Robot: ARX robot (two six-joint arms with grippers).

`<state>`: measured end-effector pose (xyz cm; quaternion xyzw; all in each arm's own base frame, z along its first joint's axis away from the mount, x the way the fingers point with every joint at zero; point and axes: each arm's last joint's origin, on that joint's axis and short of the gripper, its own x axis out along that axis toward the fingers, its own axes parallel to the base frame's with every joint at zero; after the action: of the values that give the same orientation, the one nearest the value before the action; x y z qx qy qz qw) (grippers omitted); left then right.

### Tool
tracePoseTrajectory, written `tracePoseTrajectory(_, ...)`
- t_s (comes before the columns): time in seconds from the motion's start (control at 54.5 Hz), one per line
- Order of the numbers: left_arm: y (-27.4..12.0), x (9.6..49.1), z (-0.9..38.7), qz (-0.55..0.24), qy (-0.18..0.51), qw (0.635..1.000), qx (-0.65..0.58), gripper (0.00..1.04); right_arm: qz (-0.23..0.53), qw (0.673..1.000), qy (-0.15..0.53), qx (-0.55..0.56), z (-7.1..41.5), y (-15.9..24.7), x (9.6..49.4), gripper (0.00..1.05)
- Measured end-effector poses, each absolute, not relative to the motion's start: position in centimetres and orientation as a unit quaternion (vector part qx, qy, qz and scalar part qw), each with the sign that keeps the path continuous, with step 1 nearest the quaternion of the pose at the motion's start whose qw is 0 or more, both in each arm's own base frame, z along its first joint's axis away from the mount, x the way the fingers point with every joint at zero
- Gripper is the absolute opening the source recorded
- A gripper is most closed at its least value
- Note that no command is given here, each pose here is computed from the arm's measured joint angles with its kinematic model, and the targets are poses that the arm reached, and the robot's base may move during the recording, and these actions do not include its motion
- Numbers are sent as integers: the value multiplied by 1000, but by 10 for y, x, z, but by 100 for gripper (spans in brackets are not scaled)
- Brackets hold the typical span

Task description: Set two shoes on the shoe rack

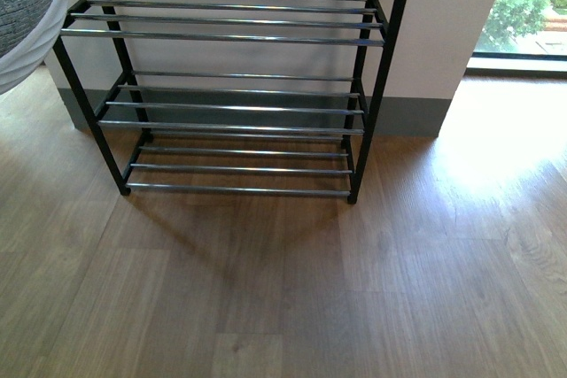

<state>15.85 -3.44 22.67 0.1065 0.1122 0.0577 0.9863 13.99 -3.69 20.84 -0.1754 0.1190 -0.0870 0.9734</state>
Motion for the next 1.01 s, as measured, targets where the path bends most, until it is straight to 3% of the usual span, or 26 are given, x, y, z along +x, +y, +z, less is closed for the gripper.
tracePoseTrajectory(1.008, -35, 159, 227, 51, 112, 987, 106, 2, -89, 973, 119, -175, 208, -37, 140, 1)
